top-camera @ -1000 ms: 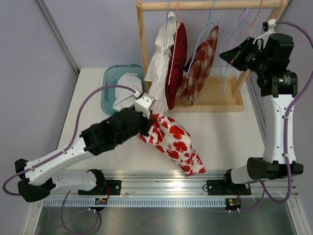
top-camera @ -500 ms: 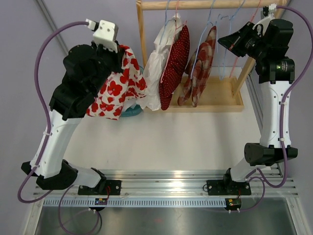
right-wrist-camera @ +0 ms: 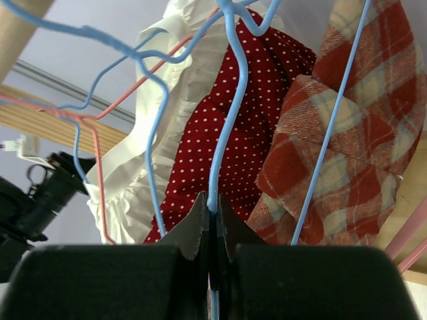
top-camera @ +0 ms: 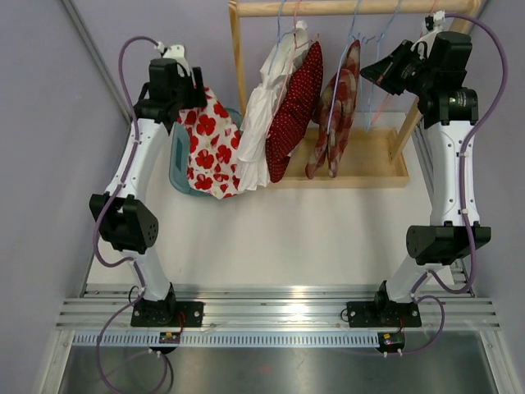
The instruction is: Remove the skirt from the hanger
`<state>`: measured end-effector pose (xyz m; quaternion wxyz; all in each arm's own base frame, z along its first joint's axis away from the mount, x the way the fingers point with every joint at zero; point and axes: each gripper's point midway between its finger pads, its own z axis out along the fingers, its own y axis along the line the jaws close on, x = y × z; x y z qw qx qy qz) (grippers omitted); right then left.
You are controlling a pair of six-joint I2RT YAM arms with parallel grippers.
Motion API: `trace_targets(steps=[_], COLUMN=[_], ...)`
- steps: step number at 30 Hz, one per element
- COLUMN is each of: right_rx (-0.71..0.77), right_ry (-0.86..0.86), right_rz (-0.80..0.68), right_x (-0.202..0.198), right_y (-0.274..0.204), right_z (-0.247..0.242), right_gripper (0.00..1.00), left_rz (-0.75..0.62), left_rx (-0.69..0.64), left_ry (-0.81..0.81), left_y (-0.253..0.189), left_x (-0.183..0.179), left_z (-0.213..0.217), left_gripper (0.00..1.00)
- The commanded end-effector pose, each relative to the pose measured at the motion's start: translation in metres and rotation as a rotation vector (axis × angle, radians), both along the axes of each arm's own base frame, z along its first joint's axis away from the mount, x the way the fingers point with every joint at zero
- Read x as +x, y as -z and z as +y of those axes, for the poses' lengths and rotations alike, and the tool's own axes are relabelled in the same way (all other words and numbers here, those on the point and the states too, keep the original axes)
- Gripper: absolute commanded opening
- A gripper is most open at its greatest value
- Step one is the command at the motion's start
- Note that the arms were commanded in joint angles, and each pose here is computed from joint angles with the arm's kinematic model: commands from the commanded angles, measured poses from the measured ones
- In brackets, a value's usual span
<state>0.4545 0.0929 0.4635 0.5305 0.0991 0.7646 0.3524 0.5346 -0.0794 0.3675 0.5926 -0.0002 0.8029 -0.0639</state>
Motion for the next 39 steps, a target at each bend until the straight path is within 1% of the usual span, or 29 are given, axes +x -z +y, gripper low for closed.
trace_targets(steps=[1,2,3,4,5,6,8,9,12,14,15,16,17,18,19,20,21,22,23,24,25,26,27,29,30,33,35,36,39], right_rx=[-0.033,-0.035,-0.035,-0.035,-0.036,-0.036,-0.04,-0.043,-0.068,-0.108,-0.135,-0.153,-0.184,-0.209,-0.227,-0.25,-0.269,-0.275,-0.283,-0.283,-0.279,-0.268,-0.246,-0.197,-0.162,-0.1,-0.104,-0.107,-0.122], right_ry=[0.003,0.011,0.012,0.014,0.017,0.018,0.023,0.031,0.053,0.099,0.15,0.176,0.196,0.242,0.265,0.284,0.323,0.332,0.338,0.348,0.345,0.333,0.29,0.21,0.115,-0.001,-0.014,-0.037,-0.066], right_rz=[-0.068,-0.067,-0.063,-0.06,-0.059,-0.047,-0.038,-0.025,-0.005,0.019,0.041,0.035,0.04,0.065,0.058,0.074,0.069,0.062,0.059,0.035,0.019,0.002,-0.04,-0.122,-0.163,-0.238,-0.22,-0.228,-0.201], right_x=[0.008,0.01,0.013,0.018,0.019,0.02,0.022,0.02,0.014,0.006,0.005,-0.002,-0.006,-0.009,-0.016,-0.021,-0.026,-0.03,-0.033,-0.039,-0.043,-0.045,-0.052,-0.057,-0.065,-0.071,-0.067,-0.063,-0.054], right_y=[-0.015,-0.015,-0.014,-0.012,-0.012,-0.01,-0.006,-0.003,0.006,0.015,0.022,0.019,0.021,0.027,0.022,0.026,0.021,0.018,0.016,0.006,-0.001,-0.007,-0.022,-0.046,-0.057,-0.08,-0.079,-0.082,-0.074], right_z=[-0.007,-0.01,-0.011,-0.012,-0.014,-0.015,-0.017,-0.018,-0.022,-0.032,-0.041,-0.047,-0.052,-0.061,-0.066,-0.07,-0.078,-0.079,-0.081,-0.082,-0.08,-0.077,-0.068,-0.051,-0.033,-0.004,0.001,0.012,0.03], right_gripper=[0.0,0.0,0.0,0.0,0.0,0.0,0.0,0.0,0.0,0.0,0.0,0.0,0.0,0.0,0.01,0.11,0.56,0.8,0.99,0.99,1.0,1.0,0.99,0.99,0.99,0.99,0.99,0.99,0.99], left_rz=[0.021,0.078,0.056,0.09,0.087,0.048,0.088,0.077,0.129,0.152,0.162,0.191,0.175,0.187,0.205,0.187,0.212,0.208,0.191,0.179,0.186,0.178,0.156,0.175,0.184,0.181,0.161,0.153,0.164], left_rx=[-0.118,-0.117,-0.144,-0.151,-0.154,-0.169,-0.168,-0.17,-0.153,-0.139,-0.124,-0.112,-0.11,-0.083,-0.066,-0.057,-0.024,-0.01,0.001,0.024,0.027,0.027,0.02,0.019,0.009,0.003,0.008,0.012,0.008], left_ry=[0.044,0.046,0.047,0.055,0.054,0.045,0.037,0.036,0.031,0.027,0.016,0.013,0.02,-0.011,-0.015,-0.02,-0.052,-0.064,-0.083,-0.141,-0.17,-0.182,-0.19,-0.189,-0.166,-0.164,-0.174,-0.193,-0.188], left_y=[0.006,0.037,0.028,0.056,0.059,0.043,0.062,0.055,0.07,0.07,0.073,0.078,0.07,0.078,0.083,0.077,0.091,0.093,0.093,0.096,0.109,0.111,0.109,0.119,0.122,0.119,0.116,0.114,0.116], left_x=[-0.009,-0.013,-0.027,-0.033,-0.041,-0.055,-0.072,-0.084,-0.108,-0.129,-0.136,-0.146,-0.156,-0.162,-0.17,-0.179,-0.185,-0.189,-0.196,-0.199,-0.203,-0.205,-0.207,-0.208,-0.207,-0.204,-0.206,-0.206,-0.209], left_z=[-0.014,-0.016,-0.016,-0.017,-0.017,-0.014,-0.011,-0.009,-0.006,-0.004,-0.001,0.001,0.001,0.008,0.01,0.013,0.02,0.023,0.028,0.039,0.043,0.046,0.047,0.047,0.042,0.04,0.043,0.047,0.046], left_gripper=[0.88,0.99,0.99,0.99,0.99,0.99,0.99,0.99,0.99,0.99,0.99,0.99,0.99,0.99,0.99,0.99,0.99,0.99,0.99,0.99,0.99,0.99,0.99,0.99,0.99,0.99,0.99,0.99,0.99])
